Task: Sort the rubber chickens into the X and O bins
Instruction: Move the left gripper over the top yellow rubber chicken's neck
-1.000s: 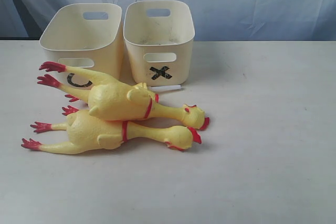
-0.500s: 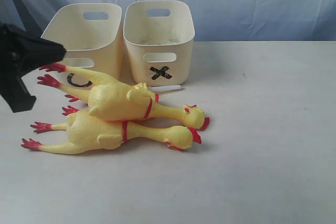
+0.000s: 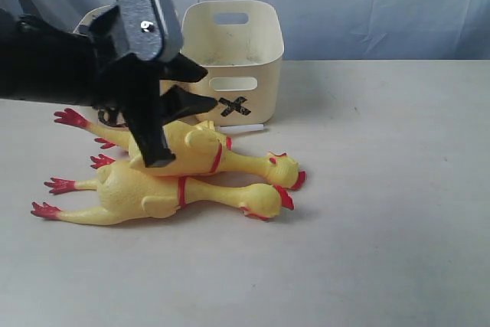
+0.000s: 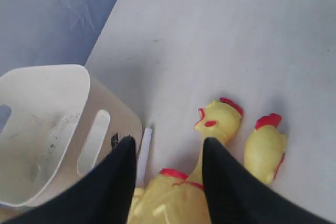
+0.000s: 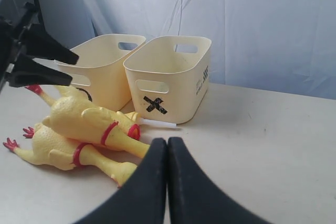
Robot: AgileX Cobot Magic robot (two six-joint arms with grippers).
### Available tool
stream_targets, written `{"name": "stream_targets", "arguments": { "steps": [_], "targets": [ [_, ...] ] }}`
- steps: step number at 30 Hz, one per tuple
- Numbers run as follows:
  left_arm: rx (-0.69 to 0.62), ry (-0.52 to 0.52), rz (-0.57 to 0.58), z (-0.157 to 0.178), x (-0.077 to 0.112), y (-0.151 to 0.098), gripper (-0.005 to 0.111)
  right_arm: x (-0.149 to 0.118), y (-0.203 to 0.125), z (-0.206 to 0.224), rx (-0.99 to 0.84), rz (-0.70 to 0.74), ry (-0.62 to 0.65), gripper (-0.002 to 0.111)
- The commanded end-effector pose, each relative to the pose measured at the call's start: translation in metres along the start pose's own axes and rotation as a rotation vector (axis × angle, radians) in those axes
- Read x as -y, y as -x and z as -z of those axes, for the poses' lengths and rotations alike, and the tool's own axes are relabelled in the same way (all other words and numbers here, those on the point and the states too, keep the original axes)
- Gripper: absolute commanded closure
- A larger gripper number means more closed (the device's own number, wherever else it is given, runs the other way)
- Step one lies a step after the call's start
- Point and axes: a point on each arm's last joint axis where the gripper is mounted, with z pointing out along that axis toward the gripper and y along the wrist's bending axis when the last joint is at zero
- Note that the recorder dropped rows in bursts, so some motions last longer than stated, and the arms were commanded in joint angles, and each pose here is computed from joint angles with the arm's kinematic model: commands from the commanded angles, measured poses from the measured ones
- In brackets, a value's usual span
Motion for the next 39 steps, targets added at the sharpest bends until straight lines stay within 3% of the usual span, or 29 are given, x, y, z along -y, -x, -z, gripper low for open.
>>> {"name": "stream_targets", "arguments": {
  "steps": [1,10,24,28,32,35,39],
  "targets": [
    [-0.023,0.003,-0.063,-0.027,0.007,0.008,0.065,0.000,0.002,0.001,0.007,0.010,-0.001,0.108],
    [-0.030,-0.061,-0.063,-0.069,0.020,0.016,0.065,0.000,0.002,0.001,0.010,0.011,-0.001,0.108],
    [-0.107,-0.021,-0.016,-0.118,0.027,0.006,0.066,0.000,0.001,0.001,0.004,0.011,0.002,0.108],
    [-0.120,0.059,0.074,-0.119,0.021,0.004,0.074,0.000,0.001,0.001,0.004,0.011,0.002,0.108],
    [-0.119,0.072,0.125,-0.119,0.020,0.004,0.083,0.000,0.001,0.001,0.004,0.011,0.002,0.108],
    [-0.112,0.124,0.313,-0.118,0.016,0.004,0.083,0.000,0.001,0.001,0.004,0.011,0.002,0.108],
    [-0.102,0.126,0.387,-0.118,0.015,0.005,0.083,0.000,0.001,0.001,0.004,0.011,0.002,0.108]
  ]
}}
